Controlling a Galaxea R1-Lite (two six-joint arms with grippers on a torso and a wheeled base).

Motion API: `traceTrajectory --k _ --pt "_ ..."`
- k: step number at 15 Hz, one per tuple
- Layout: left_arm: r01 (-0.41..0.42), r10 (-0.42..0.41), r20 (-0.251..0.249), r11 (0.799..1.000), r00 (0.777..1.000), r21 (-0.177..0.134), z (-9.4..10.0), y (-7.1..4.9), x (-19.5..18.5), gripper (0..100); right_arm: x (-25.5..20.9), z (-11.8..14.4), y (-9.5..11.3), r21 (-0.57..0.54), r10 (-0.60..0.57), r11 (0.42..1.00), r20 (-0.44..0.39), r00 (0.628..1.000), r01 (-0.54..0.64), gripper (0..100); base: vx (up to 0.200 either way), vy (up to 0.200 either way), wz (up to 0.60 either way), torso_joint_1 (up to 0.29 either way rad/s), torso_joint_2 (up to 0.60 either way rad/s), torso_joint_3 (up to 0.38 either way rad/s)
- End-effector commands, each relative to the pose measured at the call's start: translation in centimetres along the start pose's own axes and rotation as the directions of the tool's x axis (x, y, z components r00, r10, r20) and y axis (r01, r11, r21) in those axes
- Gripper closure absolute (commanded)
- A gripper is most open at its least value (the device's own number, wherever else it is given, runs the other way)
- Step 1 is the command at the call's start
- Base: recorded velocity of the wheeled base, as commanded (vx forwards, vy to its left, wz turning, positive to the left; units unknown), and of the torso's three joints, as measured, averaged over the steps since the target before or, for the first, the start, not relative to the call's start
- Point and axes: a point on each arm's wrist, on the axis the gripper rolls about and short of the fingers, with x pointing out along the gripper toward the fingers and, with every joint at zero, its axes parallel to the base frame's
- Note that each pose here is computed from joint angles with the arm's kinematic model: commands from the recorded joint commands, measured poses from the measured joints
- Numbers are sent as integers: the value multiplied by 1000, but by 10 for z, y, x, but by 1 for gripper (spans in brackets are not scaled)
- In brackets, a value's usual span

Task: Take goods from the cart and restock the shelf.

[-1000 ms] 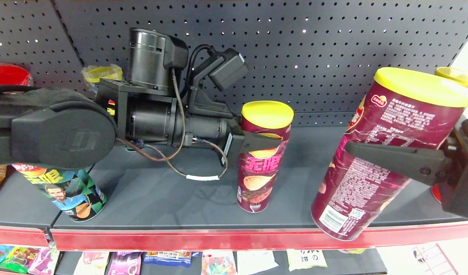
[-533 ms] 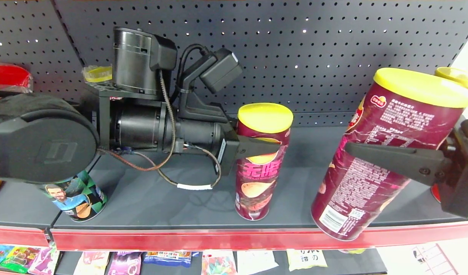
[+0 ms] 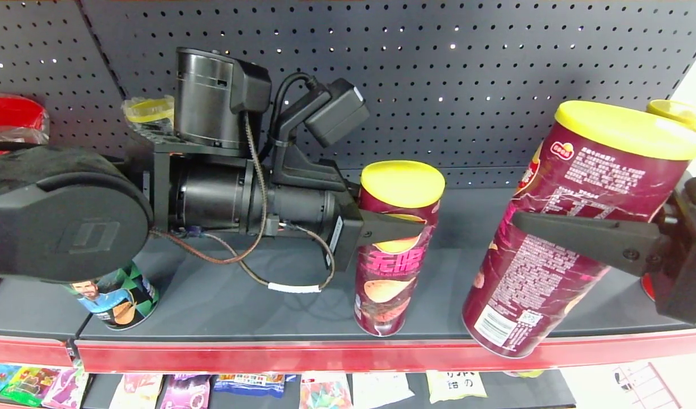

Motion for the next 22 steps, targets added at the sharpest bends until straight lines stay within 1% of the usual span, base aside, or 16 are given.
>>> traceTrajectory --k 1,3,6,7,8,11,12,14,16,17,18,20,22 --pt "2 -2 1 1000 1000 1 0 0 1 100 1 -1 0 0 1 1000 -2 1000 -1 100 0 0 0 0 0 0" --pt "1 -1 4 1000 1000 3 -2 0 1 100 1 -1 0 0 2 1000 -4 1000 -2 100 0 0 0 0 0 0" --pt "12 -12 -2 1000 1000 1 -4 -5 1 100 1 -1 0 0 2 1000 -4 1000 -2 100 0 0 0 0 0 0" --pt "14 -15 -2 1000 1000 -11 -4 -6 2 100 1 -1 0 1 4 1000 -5 1000 -4 100 0 0 0 0 0 0" --pt "16 -16 -2 1000 1000 -15 -4 -6 2 100 2 -1 0 1 4 1000 -7 1000 -4 100 0 0 0 0 0 0" --pt "17 -17 -1 1000 1000 -15 -3 -7 2 100 2 -1 0 1 4 1000 -7 1000 -4 100 0 0 0 0 0 0" --pt "17 -17 0 1000 1000 -14 -3 -8 1 0 2 -1 0 1 4 1000 -8 1000 -4 100 0 0 0 0 0 0" --pt "18 -18 -5 1000 1000 -19 -5 -10 -1 0 3 -1 0 2 4 1000 -10 1000 -4 100 0 0 0 0 0 0" --pt "18 -18 -12 999 1000 -37 -7 -11 -4 0 5 -1 -1 3 4 1000 -14 1000 -4 100 0 0 0 0 0 0" --pt "15 -16 -9 999 1000 -50 -7 -14 -8 0 7 1 -1 2 4 1000 -10 1000 -4 100 0 0 0 0 0 0" --pt "14 -15 -10 999 1000 -53 -7 -14 -9 0 11 3 -2 2 3 1000 -11 1000 -3 100 0 0 0 0 0 0" --pt "9 -9 -4 999 1000 -49 -6 -16 -14 0 20 5 -8 5 -11 1000 -19 1000 11 100 0 0 0 0 0 0" --pt "2 -3 -11 998 1000 -55 -10 -23 -26 0 36 12 -19 11 -44 999 -22 999 44 100 0 0 0 0 0 0"
